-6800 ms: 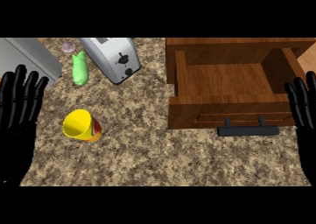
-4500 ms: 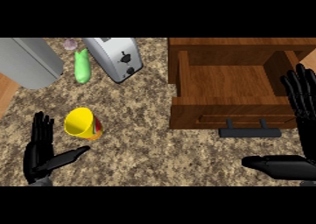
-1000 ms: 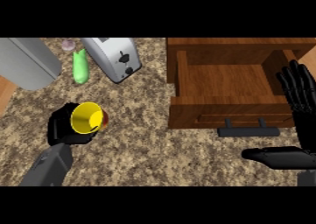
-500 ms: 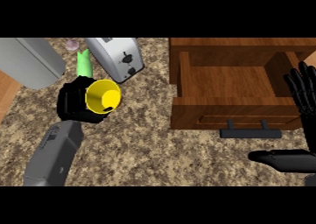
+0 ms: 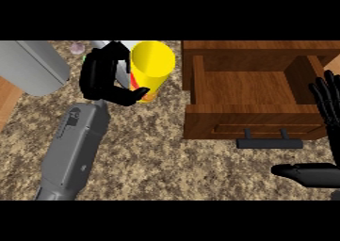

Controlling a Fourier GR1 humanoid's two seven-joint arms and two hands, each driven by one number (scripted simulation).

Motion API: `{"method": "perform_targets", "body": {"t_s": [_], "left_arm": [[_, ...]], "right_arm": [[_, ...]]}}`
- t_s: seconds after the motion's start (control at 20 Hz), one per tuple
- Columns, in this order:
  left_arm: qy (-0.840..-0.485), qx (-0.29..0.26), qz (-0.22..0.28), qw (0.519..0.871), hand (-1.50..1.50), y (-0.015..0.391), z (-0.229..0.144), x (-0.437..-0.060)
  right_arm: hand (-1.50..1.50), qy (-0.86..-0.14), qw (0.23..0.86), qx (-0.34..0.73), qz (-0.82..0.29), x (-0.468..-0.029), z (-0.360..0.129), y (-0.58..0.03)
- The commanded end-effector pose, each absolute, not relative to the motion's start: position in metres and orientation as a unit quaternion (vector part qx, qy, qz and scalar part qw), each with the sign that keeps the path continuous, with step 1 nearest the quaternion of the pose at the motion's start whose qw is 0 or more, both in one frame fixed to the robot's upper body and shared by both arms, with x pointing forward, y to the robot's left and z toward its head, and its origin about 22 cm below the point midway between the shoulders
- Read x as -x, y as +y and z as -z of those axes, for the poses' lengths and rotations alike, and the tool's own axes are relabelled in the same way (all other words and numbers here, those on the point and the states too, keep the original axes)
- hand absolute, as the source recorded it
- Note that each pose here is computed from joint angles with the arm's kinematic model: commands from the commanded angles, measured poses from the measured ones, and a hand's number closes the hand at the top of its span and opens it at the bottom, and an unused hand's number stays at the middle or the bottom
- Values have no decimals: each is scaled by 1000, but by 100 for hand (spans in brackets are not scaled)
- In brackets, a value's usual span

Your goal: Pick up the cup, place it into the drawer and close the drawer

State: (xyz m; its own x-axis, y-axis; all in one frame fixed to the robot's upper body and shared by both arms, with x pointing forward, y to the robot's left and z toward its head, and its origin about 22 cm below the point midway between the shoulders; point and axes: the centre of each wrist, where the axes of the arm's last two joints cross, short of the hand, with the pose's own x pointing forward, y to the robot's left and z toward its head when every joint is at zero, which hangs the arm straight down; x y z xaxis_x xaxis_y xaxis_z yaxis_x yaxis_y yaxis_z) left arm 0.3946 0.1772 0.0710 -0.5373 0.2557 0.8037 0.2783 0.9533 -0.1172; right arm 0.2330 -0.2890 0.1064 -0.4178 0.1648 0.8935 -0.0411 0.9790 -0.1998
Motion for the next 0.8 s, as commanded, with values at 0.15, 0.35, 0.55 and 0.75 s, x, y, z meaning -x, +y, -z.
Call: {"method": "perform_targets", "body": {"t_s": [0.15,0.35,0.55,0.75], "left_arm": [[-873,133,53,467,150,113,-130,-408],[-871,123,68,470,150,75,-146,-399],[-860,119,62,493,150,64,-167,-422],[-843,113,64,522,150,42,-178,-430]], "right_arm": [[-150,-845,527,36,-84,-244,-103,-291],[-150,-841,532,36,-93,-247,-104,-292],[-150,-837,537,30,-103,-245,-114,-291],[-150,-840,531,21,-111,-233,-106,-290]]}}
